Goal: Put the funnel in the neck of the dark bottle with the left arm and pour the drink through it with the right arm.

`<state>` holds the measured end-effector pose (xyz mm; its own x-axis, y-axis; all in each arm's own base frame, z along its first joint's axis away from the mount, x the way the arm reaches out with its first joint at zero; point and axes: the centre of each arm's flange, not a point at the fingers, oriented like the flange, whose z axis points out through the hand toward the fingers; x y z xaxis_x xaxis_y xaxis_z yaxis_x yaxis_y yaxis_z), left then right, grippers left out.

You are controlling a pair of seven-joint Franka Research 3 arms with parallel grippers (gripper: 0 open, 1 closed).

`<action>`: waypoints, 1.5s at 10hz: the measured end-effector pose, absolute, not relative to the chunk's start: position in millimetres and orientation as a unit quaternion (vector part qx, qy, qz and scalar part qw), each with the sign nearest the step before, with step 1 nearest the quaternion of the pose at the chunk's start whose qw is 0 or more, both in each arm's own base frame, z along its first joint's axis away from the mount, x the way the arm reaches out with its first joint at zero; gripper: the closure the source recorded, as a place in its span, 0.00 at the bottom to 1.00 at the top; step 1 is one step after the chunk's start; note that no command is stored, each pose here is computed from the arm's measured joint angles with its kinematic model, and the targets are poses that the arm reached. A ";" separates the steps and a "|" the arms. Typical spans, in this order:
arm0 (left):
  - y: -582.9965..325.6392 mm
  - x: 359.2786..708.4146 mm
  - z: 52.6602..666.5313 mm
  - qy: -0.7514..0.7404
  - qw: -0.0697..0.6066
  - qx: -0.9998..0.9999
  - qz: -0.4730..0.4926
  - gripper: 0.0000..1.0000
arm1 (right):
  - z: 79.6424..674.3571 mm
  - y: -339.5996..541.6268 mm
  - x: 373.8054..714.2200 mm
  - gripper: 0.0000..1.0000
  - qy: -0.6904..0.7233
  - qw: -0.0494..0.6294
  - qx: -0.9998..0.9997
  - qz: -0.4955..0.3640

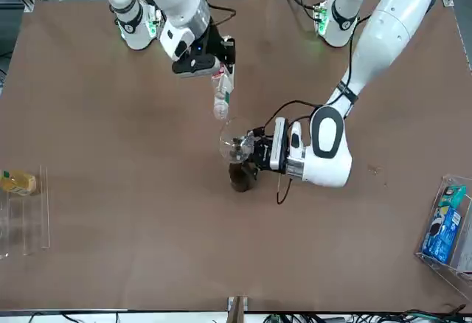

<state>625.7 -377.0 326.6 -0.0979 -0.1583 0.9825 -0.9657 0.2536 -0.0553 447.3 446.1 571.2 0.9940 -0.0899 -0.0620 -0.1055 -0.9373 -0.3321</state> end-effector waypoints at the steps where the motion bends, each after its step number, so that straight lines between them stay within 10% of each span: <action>1: -376.7 625.8 325.4 -0.615 0.497 0.455 0.409 0.69 | 570.6 453.6 446.3 0.60 0.047 0.170 -0.984 0.023; 15: -375.0 626.4 324.2 -0.608 0.503 0.457 0.411 0.70 | 556.5 468.6 476.6 0.60 0.065 0.192 -0.976 0.086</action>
